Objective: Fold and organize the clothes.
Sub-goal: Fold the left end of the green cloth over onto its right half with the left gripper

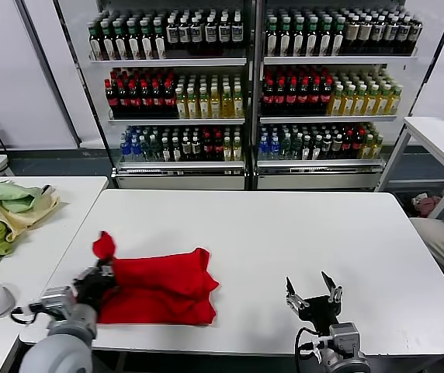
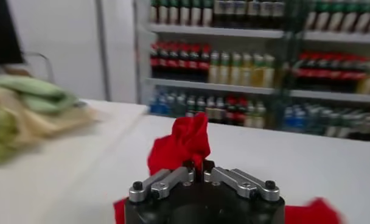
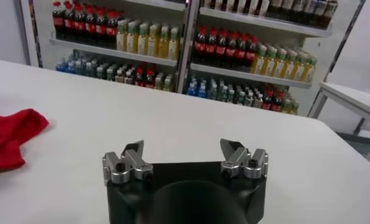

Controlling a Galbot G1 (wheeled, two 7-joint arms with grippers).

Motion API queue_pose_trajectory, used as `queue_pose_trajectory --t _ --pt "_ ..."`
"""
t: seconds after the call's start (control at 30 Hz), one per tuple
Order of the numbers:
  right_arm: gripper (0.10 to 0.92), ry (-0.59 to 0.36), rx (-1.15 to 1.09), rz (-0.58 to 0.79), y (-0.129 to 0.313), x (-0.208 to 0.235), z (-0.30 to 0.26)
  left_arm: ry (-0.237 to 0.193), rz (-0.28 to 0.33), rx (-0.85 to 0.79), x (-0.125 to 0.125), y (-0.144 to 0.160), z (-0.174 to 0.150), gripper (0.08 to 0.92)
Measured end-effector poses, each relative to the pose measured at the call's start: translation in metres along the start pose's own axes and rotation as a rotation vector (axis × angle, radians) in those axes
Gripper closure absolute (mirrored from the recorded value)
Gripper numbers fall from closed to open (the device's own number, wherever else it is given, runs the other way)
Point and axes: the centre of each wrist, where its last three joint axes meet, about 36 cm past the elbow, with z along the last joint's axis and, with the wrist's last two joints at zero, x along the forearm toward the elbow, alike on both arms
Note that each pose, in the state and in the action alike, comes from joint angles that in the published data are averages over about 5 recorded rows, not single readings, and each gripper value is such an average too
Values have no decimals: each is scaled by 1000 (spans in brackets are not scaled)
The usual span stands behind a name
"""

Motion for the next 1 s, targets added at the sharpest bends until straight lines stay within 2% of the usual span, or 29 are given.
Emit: queue_pose_trajectory --t 0.23,0.5,0.6,0.67,0.77,0.83,1.0 --pt "200 -6 1 4 0 0 -2 39 137 81 2 -32 6 879" --pt "200 -2 -1 3 2 0 -1 77 229 114 3 -57 16 879" --pt "200 -2 -1 3 2 1 -1 83 250 118 -1 -64 20 838" --pt "200 -5 -1 3 2 2 -3 83 266 122 -5 -70 25 780" --pt "200 -8 -1 3 2 4 -4 66 293 127 -8 -80 31 694" --pt "200 -9 -1 5 2 4 -5 40 311 124 -8 -85 33 642" --pt "200 -13 -3 8 1 5 -6 -61 333 95 -2 -86 27 495"
